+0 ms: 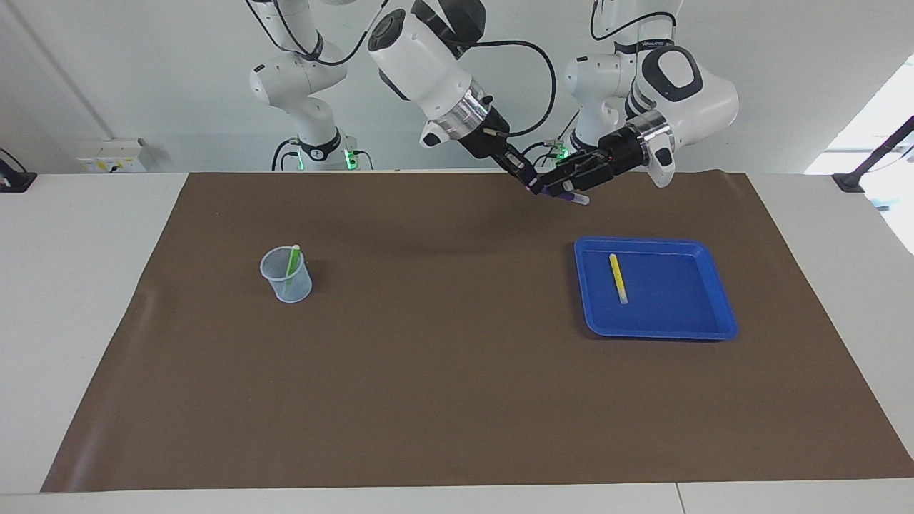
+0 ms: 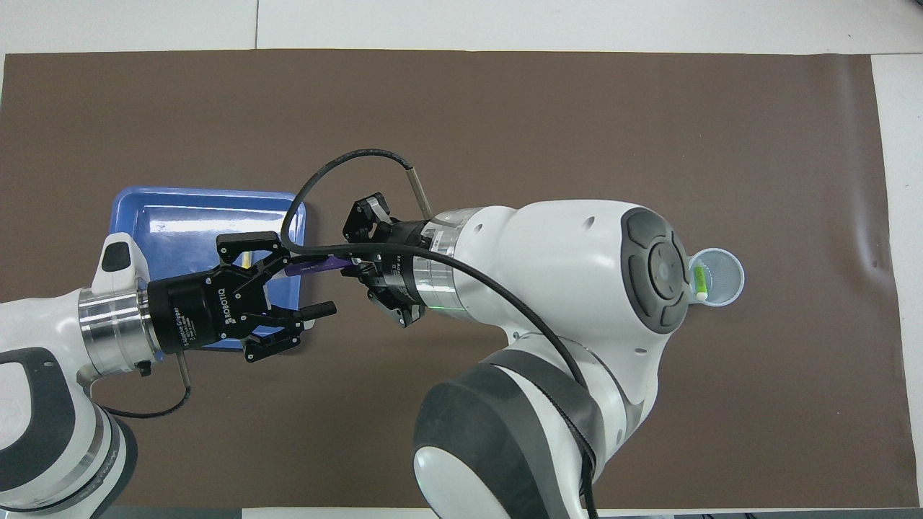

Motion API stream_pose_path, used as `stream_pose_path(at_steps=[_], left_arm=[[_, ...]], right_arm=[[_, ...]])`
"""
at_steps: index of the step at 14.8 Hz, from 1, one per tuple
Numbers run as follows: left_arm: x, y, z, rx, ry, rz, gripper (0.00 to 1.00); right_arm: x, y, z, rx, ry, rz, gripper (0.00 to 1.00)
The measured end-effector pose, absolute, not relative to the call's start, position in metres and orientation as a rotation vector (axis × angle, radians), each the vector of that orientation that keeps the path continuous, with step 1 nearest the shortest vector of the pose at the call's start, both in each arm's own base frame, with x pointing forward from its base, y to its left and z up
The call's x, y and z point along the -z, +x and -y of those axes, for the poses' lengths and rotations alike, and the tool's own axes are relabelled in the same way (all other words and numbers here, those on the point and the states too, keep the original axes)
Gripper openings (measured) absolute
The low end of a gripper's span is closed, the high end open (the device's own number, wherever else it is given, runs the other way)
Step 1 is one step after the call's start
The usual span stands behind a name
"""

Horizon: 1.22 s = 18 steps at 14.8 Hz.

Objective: Right arm passes pens to left for tray arrangement
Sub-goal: 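Close the left gripper on the purple marker and open the right gripper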

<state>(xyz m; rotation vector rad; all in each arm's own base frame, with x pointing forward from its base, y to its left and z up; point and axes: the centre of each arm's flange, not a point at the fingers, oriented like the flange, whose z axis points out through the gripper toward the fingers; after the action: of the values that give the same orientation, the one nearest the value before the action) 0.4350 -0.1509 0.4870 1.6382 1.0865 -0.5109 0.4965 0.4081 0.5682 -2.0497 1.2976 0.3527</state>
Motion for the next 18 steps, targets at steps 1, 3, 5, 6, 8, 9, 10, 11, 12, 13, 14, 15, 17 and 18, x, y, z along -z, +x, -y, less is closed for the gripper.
stream_pose_path(at_steps=[1, 3, 5, 6, 8, 9, 10, 11, 12, 13, 14, 15, 17, 18], left_arm=[[-0.486, 0.436, 0.148, 0.504, 1.634, -1.094, 0.67], [-0.485, 0.436, 0.146, 0.502, 1.631, -1.1, 0.6], [-0.485, 0.437, 0.142, 0.498, 1.623, -1.108, 0.48], [-0.485, 0.439, 0.137, 0.491, 1.616, -1.116, 0.48], [-0.485, 0.441, 0.131, 0.484, 1.607, -1.126, 0.48], [-0.485, 0.441, 0.13, 0.483, 1.606, -1.127, 0.48], [-0.485, 0.441, 0.13, 0.483, 1.606, -1.127, 0.47], [-0.485, 0.441, 0.13, 0.483, 1.606, -1.128, 0.46], [-0.485, 0.441, 0.13, 0.483, 1.606, -1.128, 0.38], [-0.485, 0.441, 0.129, 0.484, 1.597, -1.131, 0.23], [-0.485, 0.441, 0.129, 0.488, 1.588, -1.138, 0.2], [-0.485, 0.441, 0.128, 0.49, 1.587, -1.141, 0.2], [-0.485, 0.441, 0.128, 0.492, 1.584, -1.144, 0.2], [-0.485, 0.441, 0.128, 0.493, 1.584, -1.145, 0.2]], right_arm=[[-0.568, 0.495, -0.41, -0.36, -2.045, -1.307, 0.19], [-0.567, 0.495, -0.411, -0.366, -2.042, -1.316, 0.19], [-0.567, 0.494, -0.412, -0.367, -2.044, -1.315, 0.19], [-0.567, 0.494, -0.412, -0.367, -2.044, -1.315, 0.19], [-0.567, 0.494, -0.412, -0.367, -2.043, -1.315, 0.19], [-0.567, 0.494, -0.412, -0.367, -2.044, -1.315, 0.19], [-0.567, 0.494, -0.412, -0.367, -2.044, -1.315, 0.19], [-0.567, 0.494, -0.412, -0.367, -2.044, -1.315, 0.19], [-0.567, 0.494, -0.412, -0.368, -2.044, -1.315, 0.19], [-0.566, 0.494, -0.412, -0.369, -2.045, -1.316, 0.19], [-0.566, 0.494, -0.413, -0.369, -2.04, -1.321, 0.19], [-0.566, 0.494, -0.413, -0.37, -2.038, -1.322, 0.19], [-0.566, 0.494, -0.413, -0.369, -2.038, -1.323, 0.19], [-0.566, 0.494, -0.413, -0.369, -2.038, -1.323, 0.19]])
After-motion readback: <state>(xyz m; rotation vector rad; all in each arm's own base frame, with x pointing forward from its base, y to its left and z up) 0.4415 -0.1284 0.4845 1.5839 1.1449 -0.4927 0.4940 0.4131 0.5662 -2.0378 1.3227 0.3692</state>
